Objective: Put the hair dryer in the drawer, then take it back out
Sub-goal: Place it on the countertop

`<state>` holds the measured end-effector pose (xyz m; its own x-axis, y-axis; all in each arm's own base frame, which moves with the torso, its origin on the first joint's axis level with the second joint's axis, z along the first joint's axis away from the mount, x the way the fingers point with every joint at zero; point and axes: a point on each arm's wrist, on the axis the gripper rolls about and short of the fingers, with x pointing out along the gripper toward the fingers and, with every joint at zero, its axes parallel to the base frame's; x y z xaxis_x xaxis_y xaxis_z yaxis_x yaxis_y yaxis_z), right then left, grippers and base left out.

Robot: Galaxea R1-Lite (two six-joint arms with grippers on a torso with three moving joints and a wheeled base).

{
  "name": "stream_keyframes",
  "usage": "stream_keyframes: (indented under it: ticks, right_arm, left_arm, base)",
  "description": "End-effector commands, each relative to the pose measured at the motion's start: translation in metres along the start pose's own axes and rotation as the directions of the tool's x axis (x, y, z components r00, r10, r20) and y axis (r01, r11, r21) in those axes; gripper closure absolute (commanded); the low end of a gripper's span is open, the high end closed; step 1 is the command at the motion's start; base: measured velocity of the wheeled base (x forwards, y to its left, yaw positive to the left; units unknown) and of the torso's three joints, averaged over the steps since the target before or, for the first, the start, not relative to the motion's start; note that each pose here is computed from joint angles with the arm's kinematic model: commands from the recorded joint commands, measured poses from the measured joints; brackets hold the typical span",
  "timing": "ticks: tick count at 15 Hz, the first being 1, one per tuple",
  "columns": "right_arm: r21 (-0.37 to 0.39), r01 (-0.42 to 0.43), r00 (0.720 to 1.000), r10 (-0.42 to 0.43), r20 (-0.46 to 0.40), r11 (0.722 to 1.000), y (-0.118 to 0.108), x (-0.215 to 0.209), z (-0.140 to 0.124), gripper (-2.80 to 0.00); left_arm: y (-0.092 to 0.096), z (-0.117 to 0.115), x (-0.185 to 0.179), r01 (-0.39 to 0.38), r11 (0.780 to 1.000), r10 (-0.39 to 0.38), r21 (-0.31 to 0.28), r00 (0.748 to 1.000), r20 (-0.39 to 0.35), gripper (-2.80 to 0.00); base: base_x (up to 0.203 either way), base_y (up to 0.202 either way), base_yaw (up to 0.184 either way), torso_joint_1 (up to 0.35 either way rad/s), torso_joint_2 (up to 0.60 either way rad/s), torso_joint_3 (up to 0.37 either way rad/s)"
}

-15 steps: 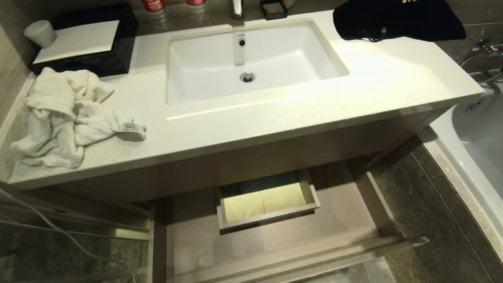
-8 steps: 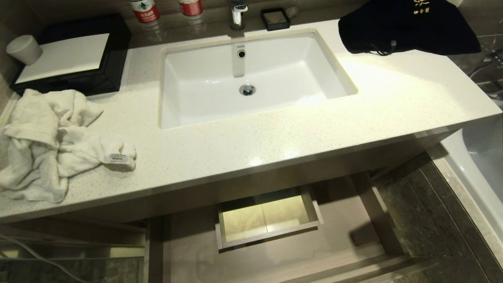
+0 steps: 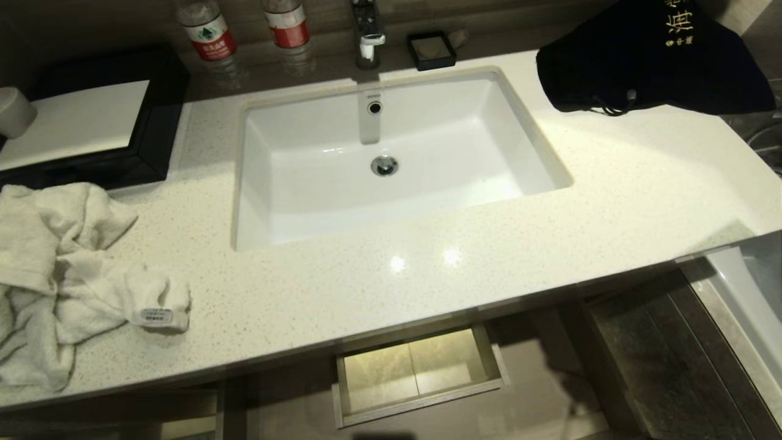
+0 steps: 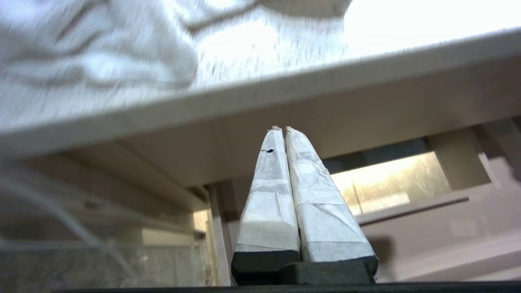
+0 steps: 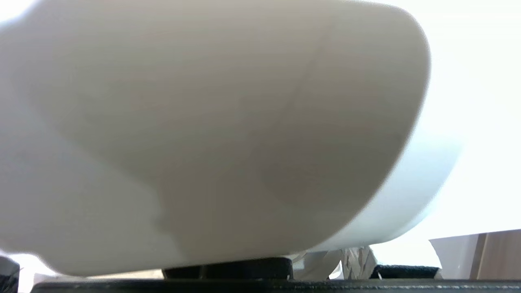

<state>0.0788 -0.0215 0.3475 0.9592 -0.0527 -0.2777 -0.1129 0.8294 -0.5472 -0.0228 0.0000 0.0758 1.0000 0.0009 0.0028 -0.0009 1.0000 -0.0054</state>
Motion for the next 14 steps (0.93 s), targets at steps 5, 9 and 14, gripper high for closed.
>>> stream_keyframes:
  ticks: [5, 9, 14]
  right_arm:
    - [-0.023, -0.039, 0.999, 0.038, -0.038, 0.999, -0.023, 0.040, 0.012, 0.00]
    - [-0.155, -0.075, 0.997, 0.073, -0.014, 0.985, -0.054, 0.090, 0.034, 0.00]
    - [-0.336, -0.196, 0.977, 0.214, 0.017, 0.921, -0.072, 0.160, 0.033, 0.00]
  left_arm:
    - [0.000, 0.000, 0.000, -0.001, 1.000, 0.001, -0.001, 1.000, -0.001, 0.00]
    - [0.000, 0.000, 0.000, -0.001, 1.000, 0.001, -0.001, 1.000, 0.002, 0.00]
    - [0.000, 0.000, 0.000, -0.001, 1.000, 0.001, -0.001, 1.000, -0.001, 0.00]
  base:
    - [0.000, 0.000, 0.000, 0.272, -0.20, 0.061]
    - [0.000, 0.000, 0.000, 0.021, -0.02, 0.006]
    - [0.000, 0.000, 0.000, 0.000, 0.00, 0.000]
